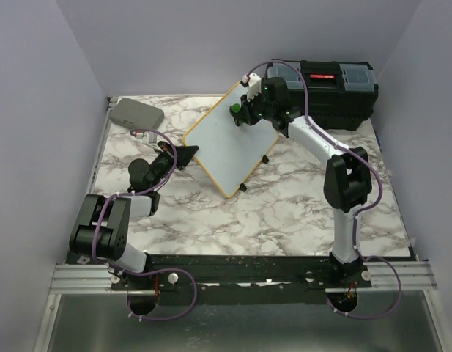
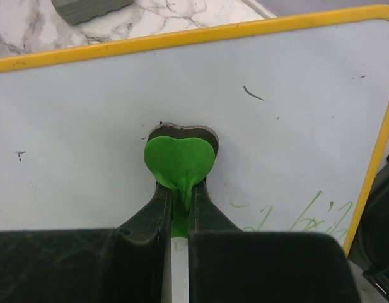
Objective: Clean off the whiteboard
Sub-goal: Erase the whiteboard at the whiteboard stand.
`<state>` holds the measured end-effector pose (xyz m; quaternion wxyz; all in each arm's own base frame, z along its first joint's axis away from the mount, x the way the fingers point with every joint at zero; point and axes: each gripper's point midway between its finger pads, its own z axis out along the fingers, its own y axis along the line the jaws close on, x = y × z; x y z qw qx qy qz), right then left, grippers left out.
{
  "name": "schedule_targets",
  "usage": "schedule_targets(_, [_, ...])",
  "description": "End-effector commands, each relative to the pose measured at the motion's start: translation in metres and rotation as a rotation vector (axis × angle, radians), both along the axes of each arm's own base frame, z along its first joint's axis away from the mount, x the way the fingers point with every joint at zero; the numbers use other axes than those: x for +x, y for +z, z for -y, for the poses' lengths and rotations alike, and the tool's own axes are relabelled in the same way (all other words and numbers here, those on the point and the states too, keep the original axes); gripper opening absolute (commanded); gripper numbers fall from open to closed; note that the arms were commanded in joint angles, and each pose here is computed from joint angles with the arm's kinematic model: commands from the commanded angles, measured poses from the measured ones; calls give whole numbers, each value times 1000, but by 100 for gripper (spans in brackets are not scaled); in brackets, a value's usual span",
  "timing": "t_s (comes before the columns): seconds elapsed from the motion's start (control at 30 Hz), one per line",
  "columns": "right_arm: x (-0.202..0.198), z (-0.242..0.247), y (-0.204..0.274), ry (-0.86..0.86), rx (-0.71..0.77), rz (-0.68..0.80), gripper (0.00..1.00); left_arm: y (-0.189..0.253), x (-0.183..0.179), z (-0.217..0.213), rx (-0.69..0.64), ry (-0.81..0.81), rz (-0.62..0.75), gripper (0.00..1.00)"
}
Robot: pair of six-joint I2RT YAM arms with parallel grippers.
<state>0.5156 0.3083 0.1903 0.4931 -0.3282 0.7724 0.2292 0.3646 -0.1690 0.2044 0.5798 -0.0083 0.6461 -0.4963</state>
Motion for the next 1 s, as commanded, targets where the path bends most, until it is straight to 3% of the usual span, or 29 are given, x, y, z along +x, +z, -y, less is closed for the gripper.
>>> schedule_targets(0.0, [-37, -18, -53, 173, -34, -114, 1, -25, -27, 35, 68, -205, -50, 0])
schedule_targets(0.23, [-81, -25, -45, 288, -20, -100, 1, -24, -27, 35, 65, -204, -48, 0])
schedule_targets(0.6, [-119, 3, -120, 260, -114, -245, 1, -22, -27, 36, 68, -204, -46, 0])
schedule_targets(0.97, [-79, -16, -61, 225, -45, -86, 1, -22, -26, 37, 66, -208, -49, 0])
